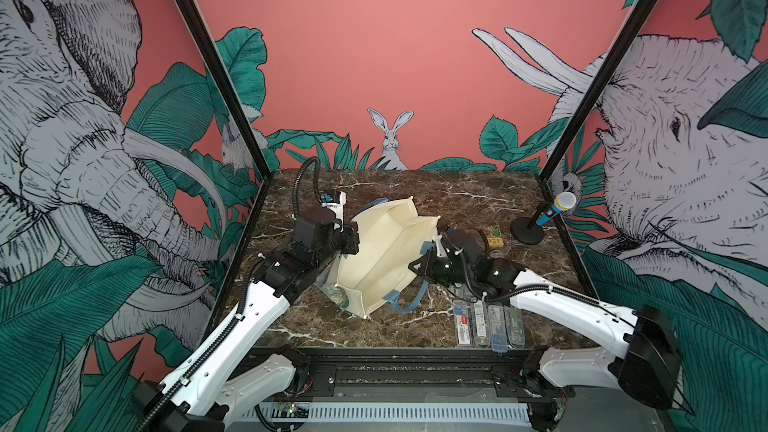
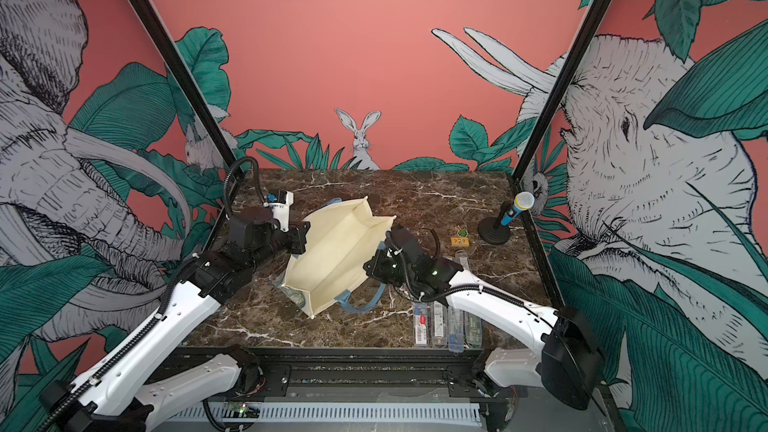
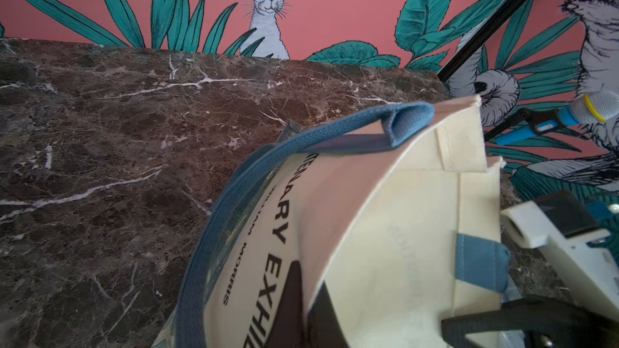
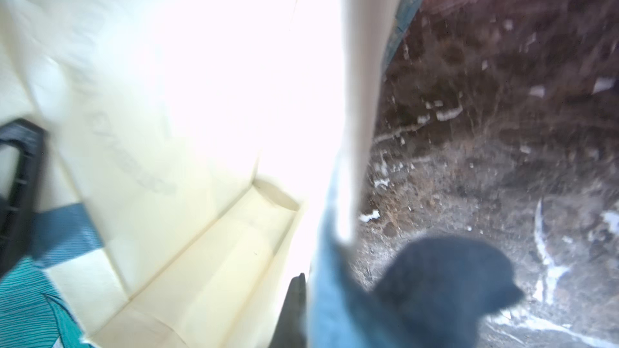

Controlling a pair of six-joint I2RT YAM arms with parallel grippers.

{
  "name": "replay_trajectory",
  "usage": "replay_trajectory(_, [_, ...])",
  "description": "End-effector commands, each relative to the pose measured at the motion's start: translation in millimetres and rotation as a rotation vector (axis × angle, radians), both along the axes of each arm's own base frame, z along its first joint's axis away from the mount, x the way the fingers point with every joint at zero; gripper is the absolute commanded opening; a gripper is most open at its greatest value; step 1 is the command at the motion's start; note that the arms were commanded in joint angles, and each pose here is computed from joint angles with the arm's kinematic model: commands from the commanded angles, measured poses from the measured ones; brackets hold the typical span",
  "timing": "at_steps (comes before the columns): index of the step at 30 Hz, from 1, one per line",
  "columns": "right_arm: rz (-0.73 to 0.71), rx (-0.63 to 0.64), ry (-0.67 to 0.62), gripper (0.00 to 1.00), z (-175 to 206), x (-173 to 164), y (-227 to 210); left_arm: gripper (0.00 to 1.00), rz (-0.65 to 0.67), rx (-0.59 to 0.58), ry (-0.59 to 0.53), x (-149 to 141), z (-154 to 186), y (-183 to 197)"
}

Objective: Take out the compass set from the canvas bag
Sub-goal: Adjust the canvas bag at the center of the board.

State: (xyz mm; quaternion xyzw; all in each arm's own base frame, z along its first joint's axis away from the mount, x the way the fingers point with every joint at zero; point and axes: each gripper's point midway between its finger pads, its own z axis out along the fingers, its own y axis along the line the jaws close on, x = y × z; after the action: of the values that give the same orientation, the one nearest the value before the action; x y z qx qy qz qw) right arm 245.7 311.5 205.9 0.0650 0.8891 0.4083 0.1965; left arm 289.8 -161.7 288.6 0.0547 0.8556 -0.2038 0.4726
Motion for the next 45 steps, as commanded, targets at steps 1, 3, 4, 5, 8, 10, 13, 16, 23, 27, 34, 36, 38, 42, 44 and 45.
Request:
replay_trajectory(1, [0.014, -0.11, 0.006, 0.0, 7, 23, -18, 0.0, 0.014, -0.066, 0.078, -4, 0, -2])
replay_trajectory(3, [0.042, -0.136, 0.013, 0.0, 15, 36, -20, 0.0, 0.011, -0.121, 0.143, -2, -6, -12])
replay_trajectory(4, [0.057, -0.144, 0.018, 0.0, 20, 43, -21, 0.0, 0.013, -0.155, 0.188, -2, -11, -18])
replay_trajectory(5, [0.072, -0.144, 0.007, 0.0, 30, 52, -19, 0.0, 0.005, -0.187, 0.227, -2, -15, -24])
replay_trajectory(8, [0.104, -0.188, 0.013, 0.0, 34, 73, -23, 0.0, 0.016, -0.256, 0.294, -2, -21, -36])
replay_trajectory(10, [0.115, -0.204, 0.021, 0.0, 32, 89, -24, 0.0, 0.028, -0.282, 0.302, -1, -20, -41])
replay_trajectory(13, [0.125, -0.223, 0.013, 0.0, 28, 112, -27, 0.0, 0.046, -0.302, 0.29, 3, -17, -48])
replay_trajectory(16, [0.124, -0.228, 0.009, 0.02, 22, 132, -29, 0.0, 0.062, -0.306, 0.267, 9, -16, -54])
replay_trajectory(23, [0.137, -0.199, -0.004, 0.04, 9, 158, -25, 0.0, 0.092, -0.309, 0.21, 26, -23, -59])
replay_trajectory(27, [0.158, -0.195, -0.017, 0.09, 9, 161, -22, 0.0, 0.103, -0.312, 0.191, 34, -30, -62])
replay_trajectory(34, [0.186, -0.204, -0.029, 0.24, 9, 159, -22, 0.24, 0.117, -0.299, 0.166, 38, -37, -59])
replay_trajectory(36, [0.19, -0.215, -0.038, 0.32, 12, 156, -24, 0.35, 0.118, -0.286, 0.148, 38, -36, -56])
replay_trajectory(38, [0.194, -0.235, -0.063, 0.37, 21, 153, -29, 0.45, 0.114, -0.264, 0.119, 39, -32, -53])
replay_trajectory(42, [0.19, -0.305, -0.174, 0.5, 60, 146, -46, 0.67, 0.08, -0.162, 0.017, 40, -9, -46])
replay_trajectory(44, [0.179, -0.354, -0.262, 0.56, 88, 144, -58, 0.75, 0.068, -0.071, -0.057, 40, 9, -38])
replay_trajectory(45, [0.169, -0.398, -0.311, 0.59, 99, 142, -67, 0.78, 0.059, -0.018, -0.096, 38, 18, -32])
